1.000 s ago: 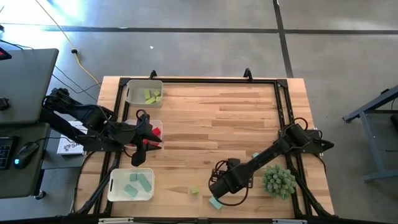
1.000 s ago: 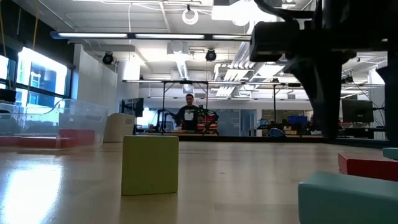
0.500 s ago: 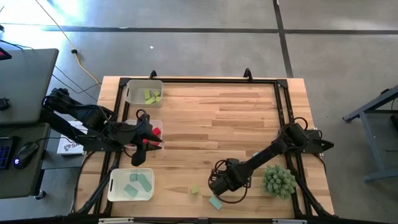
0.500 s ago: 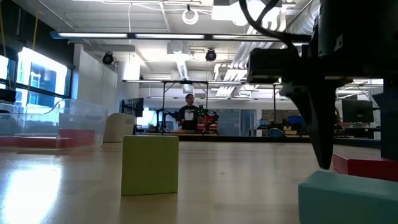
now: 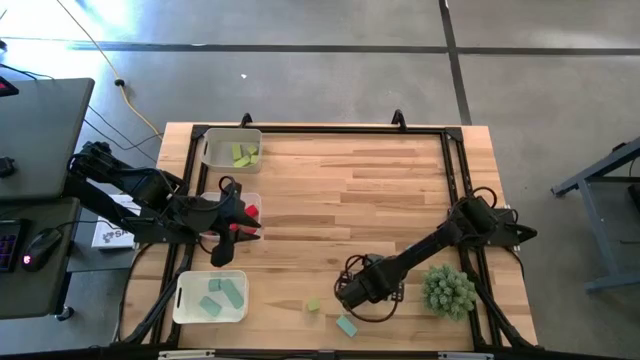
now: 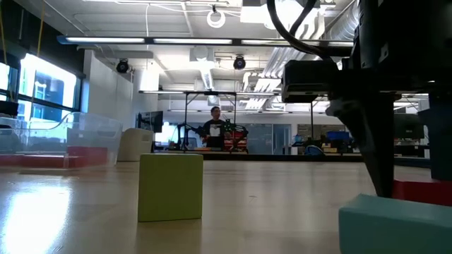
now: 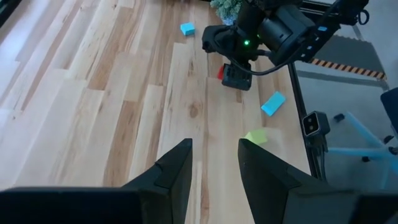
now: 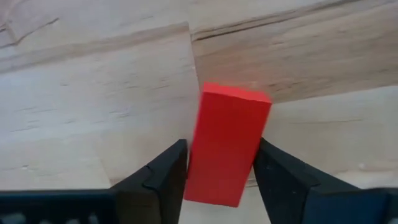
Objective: Sort & place blocks by color
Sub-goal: Put the red block into the transparent bin
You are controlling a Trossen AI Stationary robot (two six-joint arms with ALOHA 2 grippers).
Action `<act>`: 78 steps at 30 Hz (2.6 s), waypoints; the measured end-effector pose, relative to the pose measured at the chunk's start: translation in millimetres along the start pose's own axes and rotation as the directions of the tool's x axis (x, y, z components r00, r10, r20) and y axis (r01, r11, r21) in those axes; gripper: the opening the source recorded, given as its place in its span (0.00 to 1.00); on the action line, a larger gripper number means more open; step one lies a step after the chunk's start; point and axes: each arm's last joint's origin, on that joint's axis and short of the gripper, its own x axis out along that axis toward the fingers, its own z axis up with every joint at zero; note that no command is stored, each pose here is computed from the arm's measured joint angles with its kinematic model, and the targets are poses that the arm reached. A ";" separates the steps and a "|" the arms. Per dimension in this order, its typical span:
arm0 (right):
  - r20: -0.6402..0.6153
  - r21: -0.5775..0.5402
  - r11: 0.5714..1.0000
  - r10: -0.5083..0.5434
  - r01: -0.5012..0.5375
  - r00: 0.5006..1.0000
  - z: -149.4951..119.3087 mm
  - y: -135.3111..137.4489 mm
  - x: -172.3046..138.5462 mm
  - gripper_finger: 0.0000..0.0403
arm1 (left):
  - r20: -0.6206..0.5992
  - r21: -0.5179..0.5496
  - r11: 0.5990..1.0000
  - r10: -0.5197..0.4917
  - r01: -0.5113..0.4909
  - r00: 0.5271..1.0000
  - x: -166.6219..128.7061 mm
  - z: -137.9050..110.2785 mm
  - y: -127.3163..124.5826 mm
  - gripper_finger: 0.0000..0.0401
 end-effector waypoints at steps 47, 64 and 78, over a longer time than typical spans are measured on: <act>-0.122 -0.785 0.450 0.560 -0.425 0.819 106.3 63.0 -141.4 0.27 | 0.180 0.088 0.987 0.114 -0.132 0.977 22.7 39.5 47.1 0.29; -0.439 -0.848 0.020 0.532 -0.529 0.724 165.0 81.3 -158.8 0.27 | 0.230 0.256 0.951 0.113 -0.173 0.966 47.5 52.4 44.6 0.29; -0.644 -0.744 -0.202 0.473 -0.637 0.602 202.4 84.2 -168.1 0.27 | 0.161 0.205 0.962 0.146 -0.178 0.976 71.2 50.7 47.9 0.41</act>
